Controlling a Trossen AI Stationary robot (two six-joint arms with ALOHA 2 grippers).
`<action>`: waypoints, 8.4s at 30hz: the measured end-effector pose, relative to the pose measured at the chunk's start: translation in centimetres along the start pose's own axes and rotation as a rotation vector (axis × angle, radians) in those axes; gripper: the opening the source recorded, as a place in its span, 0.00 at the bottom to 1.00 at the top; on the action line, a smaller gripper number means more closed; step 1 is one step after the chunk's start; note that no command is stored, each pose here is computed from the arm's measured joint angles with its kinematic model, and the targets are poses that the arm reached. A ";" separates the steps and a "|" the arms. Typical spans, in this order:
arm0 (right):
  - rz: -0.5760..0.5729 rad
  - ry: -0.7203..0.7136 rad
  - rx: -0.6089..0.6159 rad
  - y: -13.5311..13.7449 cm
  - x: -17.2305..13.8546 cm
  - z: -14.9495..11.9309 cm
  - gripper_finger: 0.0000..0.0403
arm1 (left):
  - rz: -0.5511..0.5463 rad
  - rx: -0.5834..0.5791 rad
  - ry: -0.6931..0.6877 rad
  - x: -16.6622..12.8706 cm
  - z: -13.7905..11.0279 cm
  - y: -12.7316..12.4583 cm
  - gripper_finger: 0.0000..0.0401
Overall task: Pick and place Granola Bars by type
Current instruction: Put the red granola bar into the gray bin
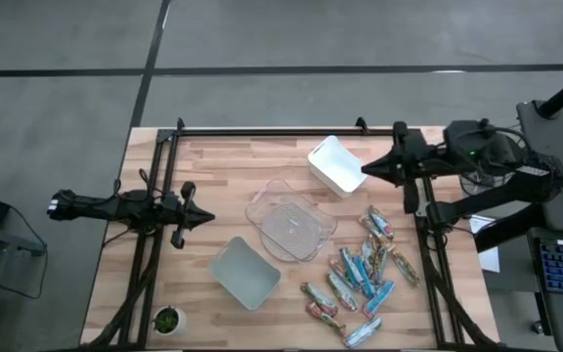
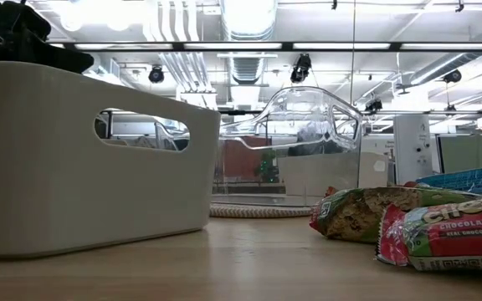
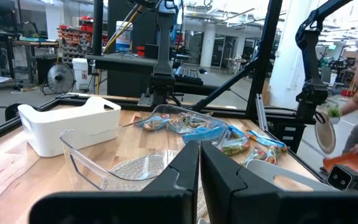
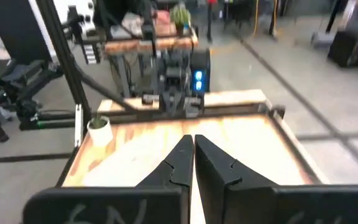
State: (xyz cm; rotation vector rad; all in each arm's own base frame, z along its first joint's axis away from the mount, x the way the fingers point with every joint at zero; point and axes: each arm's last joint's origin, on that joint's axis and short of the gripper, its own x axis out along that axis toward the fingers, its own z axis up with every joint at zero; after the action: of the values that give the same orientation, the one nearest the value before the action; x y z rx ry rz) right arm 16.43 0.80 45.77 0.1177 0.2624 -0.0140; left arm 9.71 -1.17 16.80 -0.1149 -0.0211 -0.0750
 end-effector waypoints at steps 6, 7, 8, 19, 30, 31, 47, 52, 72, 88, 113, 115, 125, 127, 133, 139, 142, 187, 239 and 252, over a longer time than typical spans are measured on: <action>-0.010 0.072 0.088 0.1 1.7 -0.3 0.02 | 0.000 0.000 0.000 0.0 0.0 0.0 0.00; -0.011 0.078 0.099 0.1 2.0 -0.3 0.02 | 0.000 0.000 0.000 0.0 0.0 0.0 0.00; -0.009 0.087 0.108 0.1 2.3 -0.3 0.02 | 0.000 0.000 0.000 0.0 0.0 0.0 0.00; 0.091 0.351 0.179 1.0 4.8 -2.6 0.02 | 0.000 0.000 0.000 0.0 0.0 0.0 0.00; -0.005 0.669 0.319 1.4 4.6 -5.4 0.02 | 0.000 0.000 0.000 0.0 0.0 0.0 0.00; -0.022 0.690 0.343 1.4 4.6 -5.6 0.02 | 0.000 0.000 0.000 0.0 0.0 0.0 0.00; -0.264 0.910 0.594 0.8 4.8 -9.5 0.02 | 0.000 0.000 0.000 0.0 0.0 0.0 0.00; -0.335 0.966 0.648 0.5 5.2 -11.6 0.02 | 0.000 0.000 0.000 0.0 0.0 0.0 0.00; -0.536 0.891 0.749 -0.8 3.6 -16.6 0.12 | 0.000 0.000 0.000 0.0 0.0 0.0 0.00; -0.537 0.990 0.641 -1.1 4.2 -18.6 0.60 | 0.000 0.000 0.000 0.0 0.0 0.0 0.00; -0.541 1.040 0.669 -6.2 4.3 -17.3 0.66 | -0.001 0.000 0.000 0.0 0.0 0.0 0.00; -0.543 1.054 0.655 -6.7 4.5 -17.4 0.65 | 0.000 0.000 0.000 0.0 0.0 0.0 0.00; -0.557 1.152 0.581 -7.9 6.3 -19.1 0.66 | -0.001 0.000 0.000 0.0 0.0 0.0 0.00; -0.557 1.145 0.583 -8.0 6.5 -19.8 0.66 | 0.000 0.000 0.000 0.0 0.0 0.0 0.00; -0.584 1.142 0.618 -8.0 6.0 -22.2 0.66 | -0.001 0.000 0.000 0.0 0.0 0.0 0.00; -0.614 1.142 0.657 -7.6 5.2 -23.7 0.65 | 0.000 0.000 0.000 0.0 0.0 0.0 0.00; -0.619 1.138 0.667 -7.1 4.9 -24.2 0.64 | 0.000 0.000 0.000 0.0 0.0 0.0 0.00; -0.749 1.144 0.637 -5.5 7.4 -30.6 0.62 | 0.000 0.000 0.001 0.0 0.0 0.0 0.00; -0.691 1.115 0.650 -5.5 8.1 -30.5 0.11 | -0.001 0.000 0.001 0.0 0.0 0.0 0.00; -0.646 1.046 0.657 -5.2 8.1 -28.5 0.11 | -0.001 0.000 0.001 0.0 0.0 0.0 0.00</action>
State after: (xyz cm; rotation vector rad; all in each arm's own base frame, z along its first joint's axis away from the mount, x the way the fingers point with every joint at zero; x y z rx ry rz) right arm 16.78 -1.04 15.78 0.6946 1.3318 -0.6995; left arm 9.72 -1.17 16.78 -0.1148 -0.0199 -0.0758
